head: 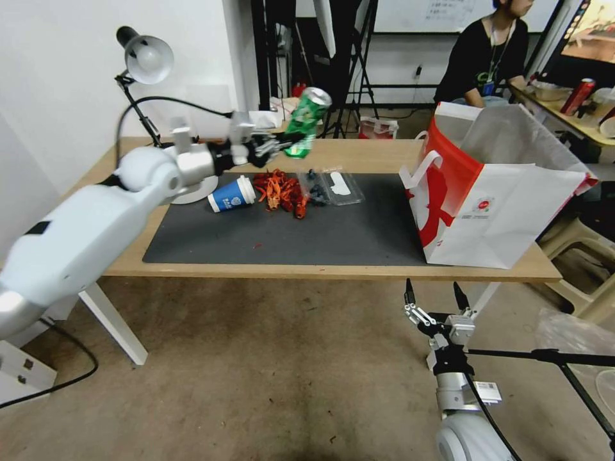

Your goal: Pick up the trash from the table and place it into the takeout bag.

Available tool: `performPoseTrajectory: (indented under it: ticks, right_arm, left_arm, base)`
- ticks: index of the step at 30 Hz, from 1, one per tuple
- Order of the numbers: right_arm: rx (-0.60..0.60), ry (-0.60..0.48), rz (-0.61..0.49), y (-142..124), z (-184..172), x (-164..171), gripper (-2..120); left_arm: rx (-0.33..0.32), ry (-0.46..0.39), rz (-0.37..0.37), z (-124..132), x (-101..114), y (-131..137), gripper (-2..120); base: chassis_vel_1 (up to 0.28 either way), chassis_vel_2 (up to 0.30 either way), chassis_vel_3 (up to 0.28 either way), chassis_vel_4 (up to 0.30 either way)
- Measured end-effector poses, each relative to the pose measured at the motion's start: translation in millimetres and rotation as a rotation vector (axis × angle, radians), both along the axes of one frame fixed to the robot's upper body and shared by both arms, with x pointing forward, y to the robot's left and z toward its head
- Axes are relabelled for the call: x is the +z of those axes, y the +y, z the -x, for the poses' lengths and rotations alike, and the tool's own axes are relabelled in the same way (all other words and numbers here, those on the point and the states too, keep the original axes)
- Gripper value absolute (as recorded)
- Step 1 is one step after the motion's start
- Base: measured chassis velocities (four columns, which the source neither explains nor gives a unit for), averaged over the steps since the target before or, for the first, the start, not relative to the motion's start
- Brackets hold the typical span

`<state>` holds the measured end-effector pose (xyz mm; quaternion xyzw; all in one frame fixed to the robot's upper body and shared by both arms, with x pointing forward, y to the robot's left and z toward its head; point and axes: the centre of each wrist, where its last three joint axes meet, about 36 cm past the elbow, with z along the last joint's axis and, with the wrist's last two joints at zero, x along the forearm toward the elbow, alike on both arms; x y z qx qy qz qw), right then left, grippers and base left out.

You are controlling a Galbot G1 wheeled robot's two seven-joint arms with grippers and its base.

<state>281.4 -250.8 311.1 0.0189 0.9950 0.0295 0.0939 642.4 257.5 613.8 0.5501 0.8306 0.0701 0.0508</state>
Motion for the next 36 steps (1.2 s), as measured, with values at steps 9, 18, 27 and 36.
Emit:
performPoseTrajectory:
  ticks: [9,18,27,36]
  right_arm:
    - [-0.019,-0.008,-0.009,0,3,3,100]
    - [-0.028,-0.013,-0.015,1,2,3,100]
    - [-0.034,-0.017,-0.021,2,1,3,100]
    - [-0.040,-0.021,-0.023,0,0,3,100]
  left_arm:
    - [-0.087,-0.037,0.008,-29,34,-82,0]
    - [-0.160,-0.081,0.012,-31,64,-154,0]
    - [-0.215,-0.097,-0.008,-37,79,-213,0]
    - [-0.260,-0.079,-0.037,-38,61,-264,0]
  base:
    - [0.000,0.000,0.000,0.000]
    - [0.000,0.000,0.000,0.000]
    - [0.000,0.000,0.000,0.000]
    - [0.000,0.000,0.000,0.000]
